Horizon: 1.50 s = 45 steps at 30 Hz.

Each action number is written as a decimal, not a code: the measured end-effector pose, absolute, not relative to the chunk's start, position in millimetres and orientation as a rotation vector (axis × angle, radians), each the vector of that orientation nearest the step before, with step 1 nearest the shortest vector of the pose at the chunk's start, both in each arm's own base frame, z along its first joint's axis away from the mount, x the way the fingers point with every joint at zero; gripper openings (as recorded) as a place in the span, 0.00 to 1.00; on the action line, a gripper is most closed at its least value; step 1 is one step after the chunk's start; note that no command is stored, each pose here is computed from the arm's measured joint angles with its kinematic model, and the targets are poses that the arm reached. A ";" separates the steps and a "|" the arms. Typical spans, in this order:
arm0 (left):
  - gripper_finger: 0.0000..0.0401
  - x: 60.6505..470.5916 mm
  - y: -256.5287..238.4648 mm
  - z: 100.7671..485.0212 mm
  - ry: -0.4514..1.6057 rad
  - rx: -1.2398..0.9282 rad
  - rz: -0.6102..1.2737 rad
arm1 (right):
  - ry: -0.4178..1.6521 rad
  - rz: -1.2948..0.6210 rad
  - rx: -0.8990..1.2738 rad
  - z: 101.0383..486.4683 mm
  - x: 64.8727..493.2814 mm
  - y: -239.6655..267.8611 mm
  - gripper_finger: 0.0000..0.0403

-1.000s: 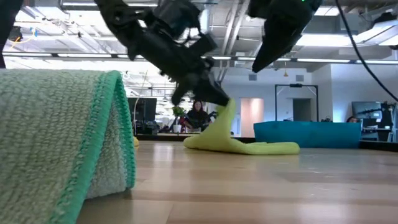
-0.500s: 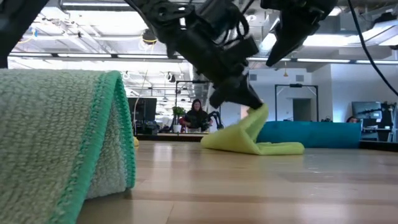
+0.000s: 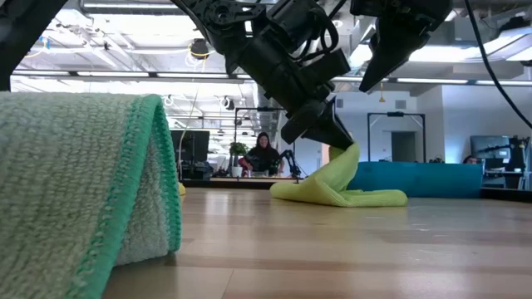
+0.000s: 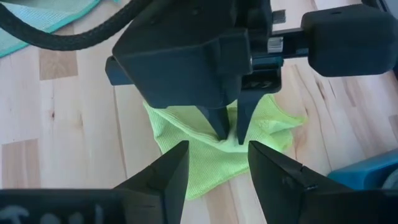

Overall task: Fold microfiber towels
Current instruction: Fold the light green microfiber towel, then put the light green microfiber towel into the blue bin

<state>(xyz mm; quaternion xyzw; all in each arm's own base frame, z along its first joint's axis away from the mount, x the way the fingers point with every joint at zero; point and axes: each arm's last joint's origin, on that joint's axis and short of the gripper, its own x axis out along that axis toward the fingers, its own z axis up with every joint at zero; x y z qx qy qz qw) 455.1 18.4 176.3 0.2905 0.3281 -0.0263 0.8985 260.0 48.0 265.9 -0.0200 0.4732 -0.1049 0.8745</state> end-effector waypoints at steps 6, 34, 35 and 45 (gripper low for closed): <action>0.28 455.2 16.8 176.3 0.678 0.593 -0.055 | 0.988 -0.219 -0.042 265.8 260.1 48.0 0.46; 0.37 401.3 2.9 214.9 1.021 0.435 0.069 | 1.053 -0.182 -0.113 235.2 253.2 50.0 0.45; 0.37 398.5 1.2 218.5 1.026 0.426 0.072 | 1.044 -0.180 -0.112 231.4 253.3 50.0 0.45; 0.37 377.2 -16.6 243.2 1.049 0.358 0.090 | 1.068 -0.006 -0.217 181.4 254.2 56.9 0.45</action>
